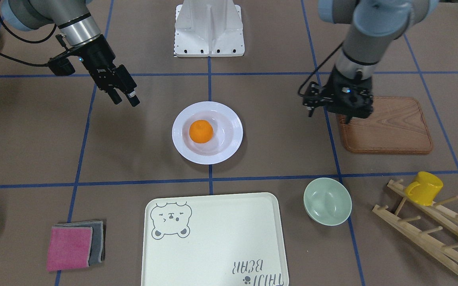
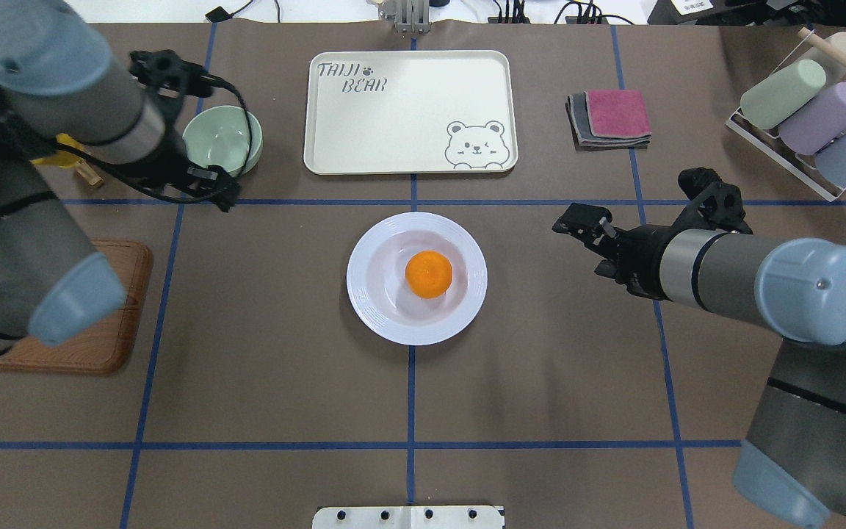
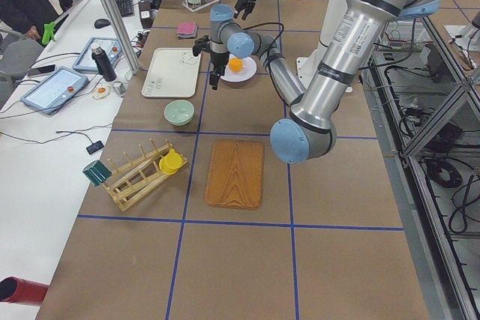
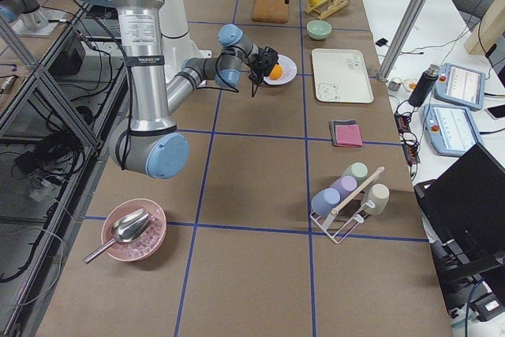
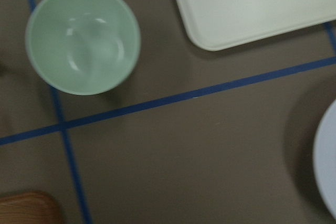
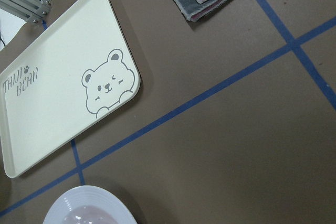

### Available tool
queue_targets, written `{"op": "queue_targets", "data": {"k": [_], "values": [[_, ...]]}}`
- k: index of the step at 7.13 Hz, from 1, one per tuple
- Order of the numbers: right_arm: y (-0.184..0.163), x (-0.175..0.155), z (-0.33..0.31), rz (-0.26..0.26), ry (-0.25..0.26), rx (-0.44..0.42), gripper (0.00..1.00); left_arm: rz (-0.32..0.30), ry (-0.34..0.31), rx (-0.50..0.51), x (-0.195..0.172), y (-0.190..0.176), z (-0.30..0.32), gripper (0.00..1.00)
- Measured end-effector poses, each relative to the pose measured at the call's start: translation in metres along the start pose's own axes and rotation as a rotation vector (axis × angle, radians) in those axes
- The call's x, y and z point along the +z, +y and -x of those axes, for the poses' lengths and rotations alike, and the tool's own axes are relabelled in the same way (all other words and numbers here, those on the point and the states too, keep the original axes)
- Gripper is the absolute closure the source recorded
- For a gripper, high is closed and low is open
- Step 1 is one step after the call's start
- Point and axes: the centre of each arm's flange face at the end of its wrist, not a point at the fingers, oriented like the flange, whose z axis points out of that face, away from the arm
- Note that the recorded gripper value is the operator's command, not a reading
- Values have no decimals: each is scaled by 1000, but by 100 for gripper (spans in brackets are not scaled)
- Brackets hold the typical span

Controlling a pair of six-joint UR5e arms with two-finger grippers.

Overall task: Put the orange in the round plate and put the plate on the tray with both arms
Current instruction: 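Release the orange and withdraw the left gripper while the right gripper nears the plate, then grip the rim of the white plate nearest the robot with the right gripper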

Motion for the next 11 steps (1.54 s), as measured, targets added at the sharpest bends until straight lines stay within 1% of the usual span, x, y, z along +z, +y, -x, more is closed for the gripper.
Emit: {"op": "queue_targets", "data": {"k": [1,2,3,4,5,6,7,9,10,11], "values": [[28,2,1,-19,-65,67,2,14,-27,58,-14,18,87,1],[50,6,-7,-31,-120,122,1,34,-51,72,-24,42,173,1],[62,13,-18,-34,-158,167,1,63,-59,74,-24,68,256,1],[68,22,-31,-32,-187,190,2,83,-54,69,-25,94,332,1],[75,33,-42,-31,-195,199,5,84,-38,37,-28,116,380,1],[83,44,-54,-26,-184,219,7,84,-26,8,-29,134,405,1],[92,55,-61,-21,-170,247,9,88,-19,-9,-27,147,415,1],[116,94,-64,-35,-148,263,16,95,-13,-23,-24,158,421,1],[124,108,-61,-43,-141,264,17,99,-11,-27,-22,161,422,1],[130,116,-58,-50,-131,262,31,99,-3,-30,-20,165,422,1]]}}
